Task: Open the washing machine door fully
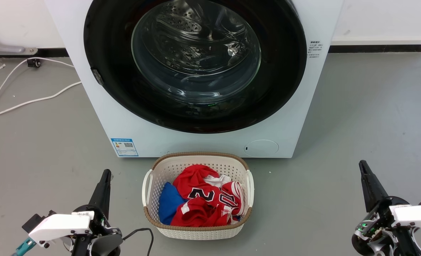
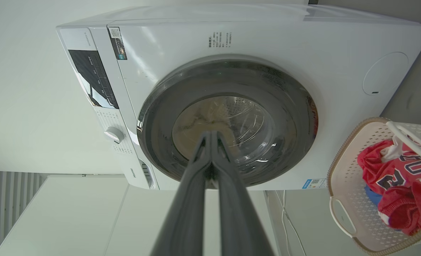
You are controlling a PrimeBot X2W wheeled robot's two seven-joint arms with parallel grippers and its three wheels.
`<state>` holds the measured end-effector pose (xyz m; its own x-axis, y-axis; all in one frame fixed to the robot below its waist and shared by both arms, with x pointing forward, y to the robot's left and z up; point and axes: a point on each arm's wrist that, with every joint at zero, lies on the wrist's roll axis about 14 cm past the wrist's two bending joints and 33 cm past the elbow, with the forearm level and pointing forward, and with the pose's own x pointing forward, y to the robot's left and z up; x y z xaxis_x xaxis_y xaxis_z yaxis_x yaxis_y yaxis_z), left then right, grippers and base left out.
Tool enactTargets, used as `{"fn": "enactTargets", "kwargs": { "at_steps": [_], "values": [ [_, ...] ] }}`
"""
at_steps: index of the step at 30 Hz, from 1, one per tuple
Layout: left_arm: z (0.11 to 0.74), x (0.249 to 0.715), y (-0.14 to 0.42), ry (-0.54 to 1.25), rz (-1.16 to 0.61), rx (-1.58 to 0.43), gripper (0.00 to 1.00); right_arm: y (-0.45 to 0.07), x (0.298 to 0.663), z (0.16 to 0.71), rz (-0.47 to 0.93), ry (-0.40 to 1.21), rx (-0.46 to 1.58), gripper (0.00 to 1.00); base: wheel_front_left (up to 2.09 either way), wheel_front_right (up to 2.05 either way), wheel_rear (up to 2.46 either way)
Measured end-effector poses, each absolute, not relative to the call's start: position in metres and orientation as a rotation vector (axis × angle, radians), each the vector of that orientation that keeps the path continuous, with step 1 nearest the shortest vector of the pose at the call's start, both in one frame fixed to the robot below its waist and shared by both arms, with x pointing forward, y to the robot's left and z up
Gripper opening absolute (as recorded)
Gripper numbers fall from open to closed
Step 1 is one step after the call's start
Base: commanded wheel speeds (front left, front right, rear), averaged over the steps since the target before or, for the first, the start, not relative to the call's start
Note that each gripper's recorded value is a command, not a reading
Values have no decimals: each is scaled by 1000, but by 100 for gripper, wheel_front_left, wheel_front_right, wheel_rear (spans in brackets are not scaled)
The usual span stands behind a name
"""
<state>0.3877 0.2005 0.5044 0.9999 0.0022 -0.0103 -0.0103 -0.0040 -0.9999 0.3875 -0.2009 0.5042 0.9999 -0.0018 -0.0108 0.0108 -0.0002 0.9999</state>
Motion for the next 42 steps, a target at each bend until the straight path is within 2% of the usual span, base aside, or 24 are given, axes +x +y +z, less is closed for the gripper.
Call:
{"fn": "enactTargets", "kwargs": {
  "at_steps": [23,24,28,42],
  "values": [
    [504,388,200,7,9,-1573,0,-201,388,504,-9,7,1571,0,0,0,0],
    [503,387,200,11,12,-1574,100,-201,387,503,-13,11,1571,100,0,0,0],
    [485,379,198,50,55,-1582,100,-201,378,486,-58,45,1575,100,0,0,0],
    [493,381,185,37,32,-1498,100,-199,378,492,-62,10,1520,100,0,0,0]
  ]
}}
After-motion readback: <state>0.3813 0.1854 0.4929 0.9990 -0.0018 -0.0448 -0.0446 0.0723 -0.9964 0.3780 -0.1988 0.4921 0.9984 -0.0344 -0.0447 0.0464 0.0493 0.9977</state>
